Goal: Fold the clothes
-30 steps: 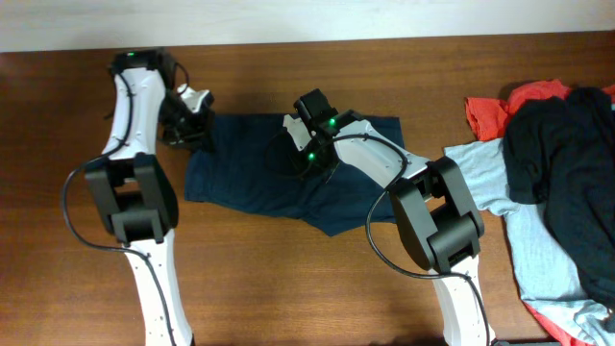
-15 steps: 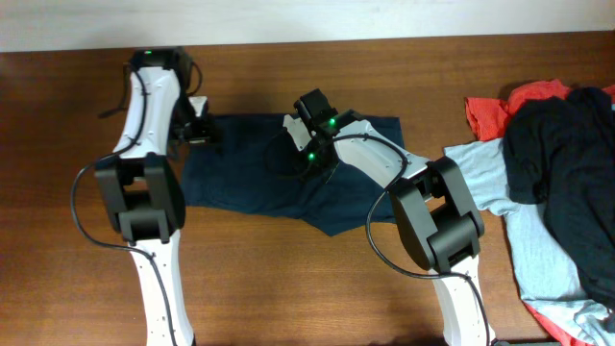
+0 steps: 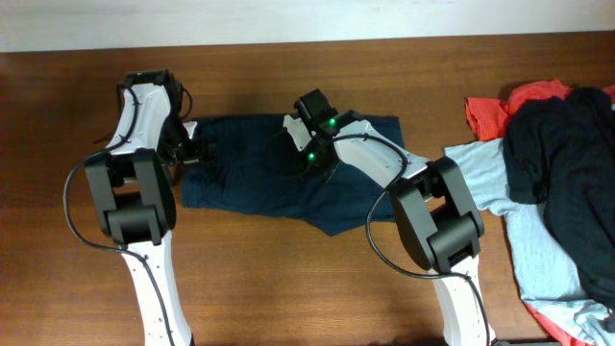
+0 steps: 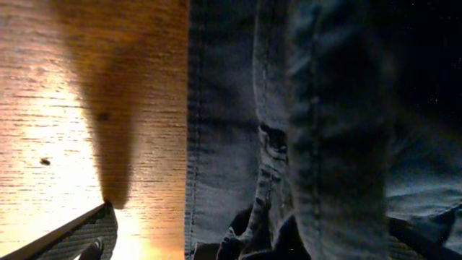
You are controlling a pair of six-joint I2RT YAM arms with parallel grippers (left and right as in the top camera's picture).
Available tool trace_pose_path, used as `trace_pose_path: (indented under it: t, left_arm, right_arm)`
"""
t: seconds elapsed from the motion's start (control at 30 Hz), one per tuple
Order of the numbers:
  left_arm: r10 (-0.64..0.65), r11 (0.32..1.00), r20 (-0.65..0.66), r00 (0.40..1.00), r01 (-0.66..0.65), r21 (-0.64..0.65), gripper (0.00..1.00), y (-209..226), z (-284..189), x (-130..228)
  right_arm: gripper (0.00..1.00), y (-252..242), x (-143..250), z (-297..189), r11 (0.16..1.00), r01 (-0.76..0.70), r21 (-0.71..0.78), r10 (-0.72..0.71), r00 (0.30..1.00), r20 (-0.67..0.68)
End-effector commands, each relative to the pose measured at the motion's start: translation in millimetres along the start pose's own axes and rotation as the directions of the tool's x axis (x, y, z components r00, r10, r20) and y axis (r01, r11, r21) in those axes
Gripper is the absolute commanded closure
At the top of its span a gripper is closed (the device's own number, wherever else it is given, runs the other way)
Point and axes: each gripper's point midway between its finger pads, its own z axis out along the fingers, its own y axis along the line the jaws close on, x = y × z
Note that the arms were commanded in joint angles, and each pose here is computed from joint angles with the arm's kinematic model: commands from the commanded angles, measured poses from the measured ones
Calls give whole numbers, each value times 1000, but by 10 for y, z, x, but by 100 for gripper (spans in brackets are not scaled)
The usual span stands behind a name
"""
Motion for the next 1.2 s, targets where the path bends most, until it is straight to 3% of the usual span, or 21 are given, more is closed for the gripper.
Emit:
trace_pose_path:
  t: [0.0, 0.13, 0.2, 0.4, 0.57, 0.83, 1.17]
  left_arm:
    - [-2, 1000, -46, 999, 3, 22, 1, -16, 277, 24]
    - [-5, 1000, -31, 1000, 6, 22, 4, -13, 355, -17]
    - [-7, 1000, -27, 1000, 8, 22, 21, -13, 432, -25]
    - [11, 1000, -52, 999, -10, 19, 57, -75, 709, 59]
    - [32, 999, -55, 998, -31, 12, 99, -159, 725, 73]
    - [41, 999, -24, 999, -41, -12, 100, -167, 309, 2]
    - [73, 997, 199, 977, -71, -18, 100, -316, -691, -145]
  right_arm:
    - [95, -83, 201, 137, 999, -26, 26, 27, 998, -60]
    - [95, -83, 201, 137, 999, -26, 26, 27, 998, -60]
    - [96, -83, 201, 137, 999, -26, 26, 27, 998, -60]
    - [95, -83, 200, 137, 999, -26, 26, 28, 998, -59]
    - [95, -83, 190, 137, 999, -25, 26, 26, 998, -55]
    - [95, -66, 194, 128, 999, -26, 18, 27, 998, -59]
    - [95, 167, -239, -425, 1000, 0, -4, 0, 1000, 8]
